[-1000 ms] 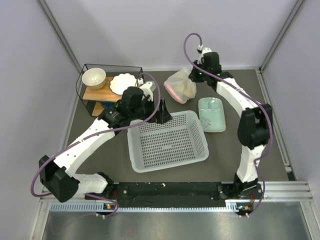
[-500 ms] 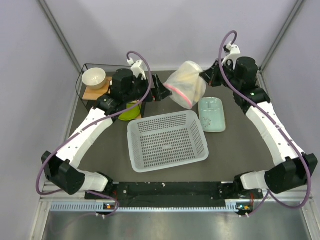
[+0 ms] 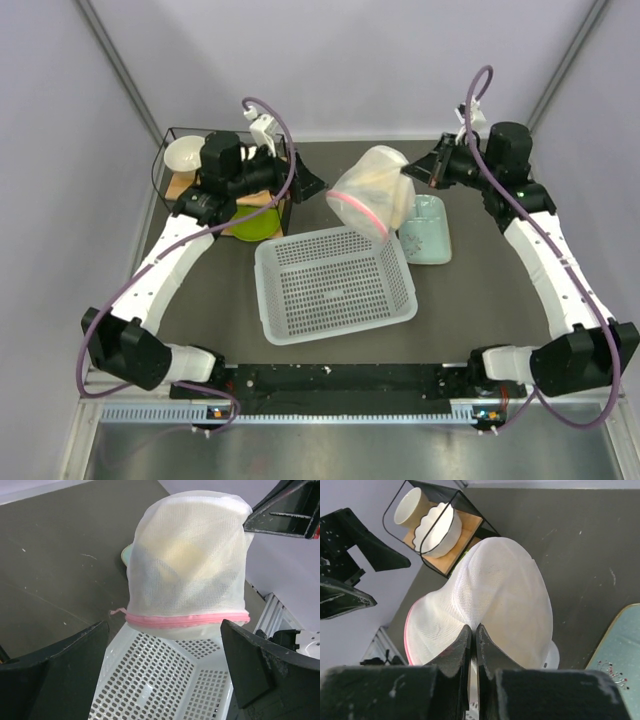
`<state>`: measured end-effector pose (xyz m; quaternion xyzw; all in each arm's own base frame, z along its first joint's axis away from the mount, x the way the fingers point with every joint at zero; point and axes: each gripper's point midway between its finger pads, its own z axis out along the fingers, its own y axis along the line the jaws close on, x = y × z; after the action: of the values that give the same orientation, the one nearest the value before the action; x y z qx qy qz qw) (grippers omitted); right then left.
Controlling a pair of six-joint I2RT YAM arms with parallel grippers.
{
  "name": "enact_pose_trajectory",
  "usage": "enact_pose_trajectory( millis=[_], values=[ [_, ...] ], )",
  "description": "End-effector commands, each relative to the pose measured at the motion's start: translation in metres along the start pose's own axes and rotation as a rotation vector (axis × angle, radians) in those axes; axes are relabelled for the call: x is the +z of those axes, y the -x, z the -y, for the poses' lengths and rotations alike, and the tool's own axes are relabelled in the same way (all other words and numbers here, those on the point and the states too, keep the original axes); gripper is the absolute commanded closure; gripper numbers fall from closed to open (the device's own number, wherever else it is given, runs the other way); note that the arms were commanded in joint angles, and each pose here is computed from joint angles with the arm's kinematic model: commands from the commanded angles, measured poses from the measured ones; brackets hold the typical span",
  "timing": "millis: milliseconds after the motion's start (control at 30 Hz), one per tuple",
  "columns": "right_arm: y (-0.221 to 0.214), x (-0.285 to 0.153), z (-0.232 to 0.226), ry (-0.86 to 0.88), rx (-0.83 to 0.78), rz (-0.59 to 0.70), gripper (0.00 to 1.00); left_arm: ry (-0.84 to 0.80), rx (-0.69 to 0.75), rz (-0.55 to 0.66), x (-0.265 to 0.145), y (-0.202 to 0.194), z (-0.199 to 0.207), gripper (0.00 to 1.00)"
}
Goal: Unzip the laundry bag and remove the bra
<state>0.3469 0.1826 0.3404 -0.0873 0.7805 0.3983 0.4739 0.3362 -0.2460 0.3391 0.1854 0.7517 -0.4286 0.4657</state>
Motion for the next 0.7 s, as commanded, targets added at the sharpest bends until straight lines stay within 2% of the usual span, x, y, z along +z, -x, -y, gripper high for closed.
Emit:
enact_pose_trajectory(
  millis=[0,133,233,400,467,567,667],
  values=[
    [0.008,-0.008,-0.017,0.139,0.101,-0.051,1.0,-0.086,0.215,0.073,-0.004,0.017,0.018,0.01],
    [0.009,-0.005,-0.009,0.168,0.146,-0.082,1.0,-0.14,0.274,0.106,-0.003,0.018,0.026,0.01],
    [0.009,-0.001,-0.011,0.204,0.154,-0.104,1.0,-0.217,0.28,0.082,-0.001,0.009,0.034,0.01],
    [0.01,0.002,-0.013,0.237,0.159,-0.124,1.0,-0.333,0.366,0.077,-0.006,-0.002,0.05,0.01],
    [0.01,0.002,-0.015,0.245,0.167,-0.129,1.0,-0.321,0.355,0.016,-0.007,-0.015,0.047,0.01],
    [0.009,0.0,-0.016,0.241,0.167,-0.123,1.0,-0.259,0.48,0.024,-0.002,-0.022,0.046,0.01],
    [0.011,-0.004,-0.018,0.233,0.157,-0.109,1.0,-0.248,0.448,0.038,-0.002,-0.019,0.049,0.02]
  ],
)
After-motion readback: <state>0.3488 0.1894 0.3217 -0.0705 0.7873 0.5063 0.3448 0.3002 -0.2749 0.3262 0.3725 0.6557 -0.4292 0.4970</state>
